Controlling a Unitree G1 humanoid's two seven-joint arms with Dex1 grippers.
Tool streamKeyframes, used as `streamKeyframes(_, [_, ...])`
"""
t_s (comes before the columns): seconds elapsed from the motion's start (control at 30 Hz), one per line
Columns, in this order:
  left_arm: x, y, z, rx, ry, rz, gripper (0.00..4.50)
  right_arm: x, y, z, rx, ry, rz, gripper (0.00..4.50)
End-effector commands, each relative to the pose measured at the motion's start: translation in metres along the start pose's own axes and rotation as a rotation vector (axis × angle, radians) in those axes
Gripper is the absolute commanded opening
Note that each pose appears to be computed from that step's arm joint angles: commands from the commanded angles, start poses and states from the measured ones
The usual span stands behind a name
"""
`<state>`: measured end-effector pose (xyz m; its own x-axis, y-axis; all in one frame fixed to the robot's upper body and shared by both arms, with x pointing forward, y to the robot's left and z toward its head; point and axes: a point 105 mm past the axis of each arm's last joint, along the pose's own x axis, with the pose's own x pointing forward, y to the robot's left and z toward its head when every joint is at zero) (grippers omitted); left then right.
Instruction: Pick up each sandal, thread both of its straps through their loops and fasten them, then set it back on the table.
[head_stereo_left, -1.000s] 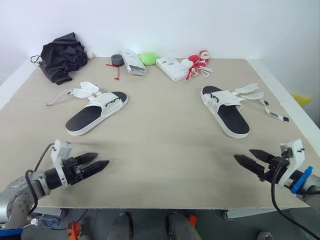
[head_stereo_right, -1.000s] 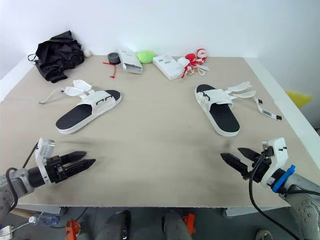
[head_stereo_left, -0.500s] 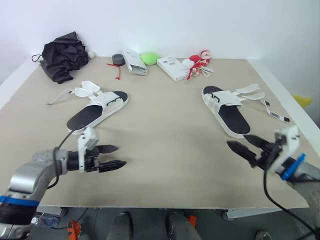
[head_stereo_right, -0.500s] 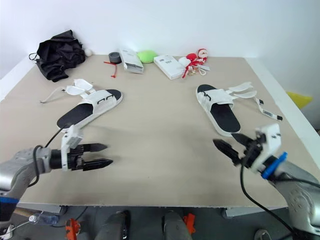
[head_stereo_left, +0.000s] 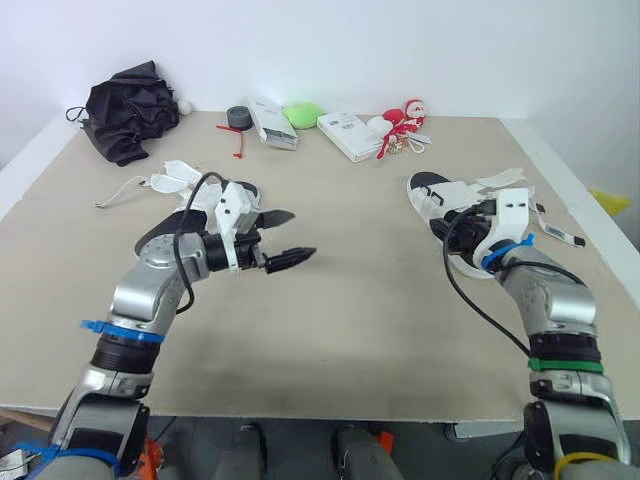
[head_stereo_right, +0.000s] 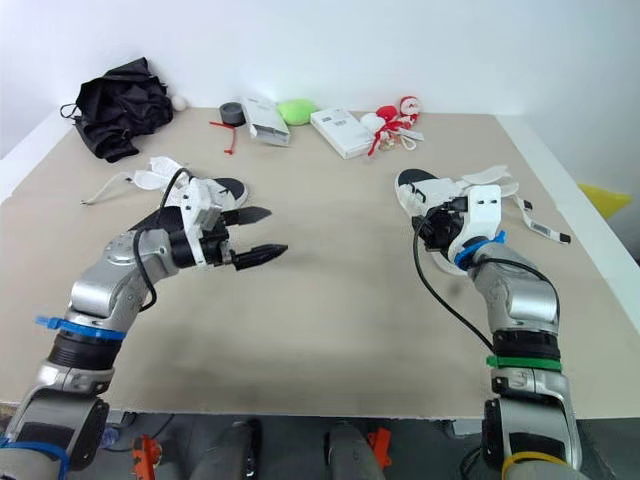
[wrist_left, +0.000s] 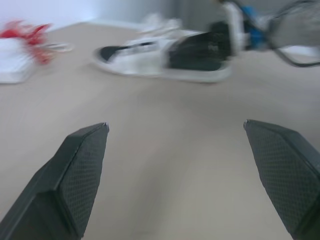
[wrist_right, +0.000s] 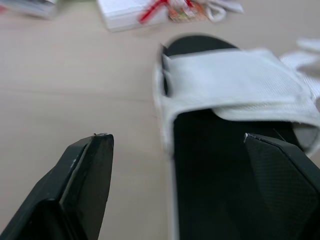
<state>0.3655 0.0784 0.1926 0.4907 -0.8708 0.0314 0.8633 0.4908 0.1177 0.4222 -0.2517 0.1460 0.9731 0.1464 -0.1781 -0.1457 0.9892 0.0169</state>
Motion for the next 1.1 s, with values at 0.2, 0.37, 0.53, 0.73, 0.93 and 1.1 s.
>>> streamKeyframes(0.2, [0.025, 0.018, 0.047, 0.017, -0.184, 0.115, 4.5, 0.032, 0.005, 0.03, -0.046, -0.072, -0.044, 4.48])
streamKeyframes(0.37, [0.024, 0.018, 0.047, 0.011, -0.198, 0.123, 4.5, 0.037, 0.007, 0.03, -0.012, -0.092, -0.061, 3.27])
streamKeyframes(0.53, [0.011, 0.021, 0.037, -0.03, -0.184, 0.147, 4.5, 0.04, 0.012, 0.022, -0.041, -0.091, -0.046, 1.24])
streamKeyframes(0.73, [-0.006, 0.023, 0.046, -0.075, -0.227, 0.149, 4.5, 0.041, 0.026, 0.021, -0.027, -0.102, 0.055, 0.15])
streamKeyframes(0.93, [-0.031, 0.013, 0.054, -0.072, -0.192, 0.037, 4.5, 0.034, 0.065, 0.029, -0.038, -0.099, 0.382, 0.15])
streamKeyframes(1.1, [-0.076, 0.023, 0.05, -0.025, -0.032, -0.002, 4.5, -0.029, 0.139, 0.012, -0.288, 0.008, 1.068, 0.15])
